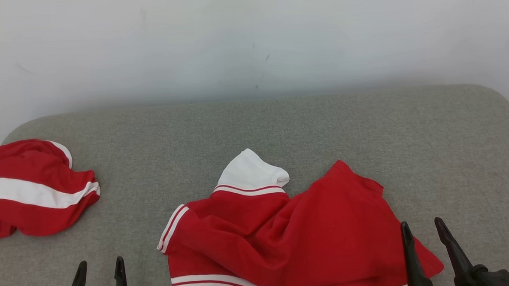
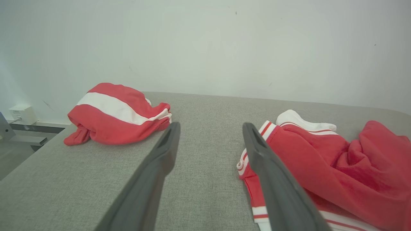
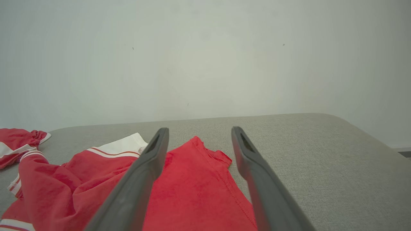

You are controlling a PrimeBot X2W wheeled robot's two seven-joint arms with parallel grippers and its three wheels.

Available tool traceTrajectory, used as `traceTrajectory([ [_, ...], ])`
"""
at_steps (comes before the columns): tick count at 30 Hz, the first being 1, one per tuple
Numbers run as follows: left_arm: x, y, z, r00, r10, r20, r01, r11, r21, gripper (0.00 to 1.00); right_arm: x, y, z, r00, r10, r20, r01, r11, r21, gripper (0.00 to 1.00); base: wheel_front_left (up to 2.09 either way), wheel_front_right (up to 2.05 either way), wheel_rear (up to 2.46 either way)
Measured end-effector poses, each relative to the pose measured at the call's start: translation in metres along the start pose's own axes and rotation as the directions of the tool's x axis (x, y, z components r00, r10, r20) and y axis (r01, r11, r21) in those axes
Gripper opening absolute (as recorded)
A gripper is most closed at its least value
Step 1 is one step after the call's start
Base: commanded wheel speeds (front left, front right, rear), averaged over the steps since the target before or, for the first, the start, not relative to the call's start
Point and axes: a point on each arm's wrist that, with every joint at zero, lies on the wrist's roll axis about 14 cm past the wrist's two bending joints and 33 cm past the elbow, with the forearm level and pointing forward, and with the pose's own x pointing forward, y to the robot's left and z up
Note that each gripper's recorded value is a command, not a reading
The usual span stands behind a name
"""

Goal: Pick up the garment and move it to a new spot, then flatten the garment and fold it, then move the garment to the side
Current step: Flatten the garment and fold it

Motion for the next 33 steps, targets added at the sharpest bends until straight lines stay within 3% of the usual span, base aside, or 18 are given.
traceTrajectory([
  [11,-0.002,-0.001,-0.001,1.000,0.001,-0.004,-0.001,1.000,-0.002,1.00,0.000,0.003,-0.002,1.000,0.007,-0.007,-0.007,1.000,-0.003,1.00,0.00,0.00,0.00],
  [19,-0.010,-0.022,-0.038,0.991,-0.064,-0.121,0.060,0.998,-0.035,1.00,0.000,-0.017,-0.026,0.996,-0.031,-0.087,0.029,0.999,-0.024,1.00,0.00,0.00,0.00],
  [28,-0.038,-0.071,-0.096,0.919,-0.235,-0.316,0.214,0.972,-0.100,1.00,0.006,-0.049,-0.067,0.969,-0.083,-0.233,0.065,0.994,-0.086,1.00,0.00,0.00,0.00],
  [33,-0.056,-0.082,-0.119,0.873,-0.282,-0.398,0.249,0.959,-0.134,1.00,0.003,-0.064,-0.092,0.941,-0.114,-0.317,0.086,0.991,-0.103,1.00,0.00,0.00,0.00],
])
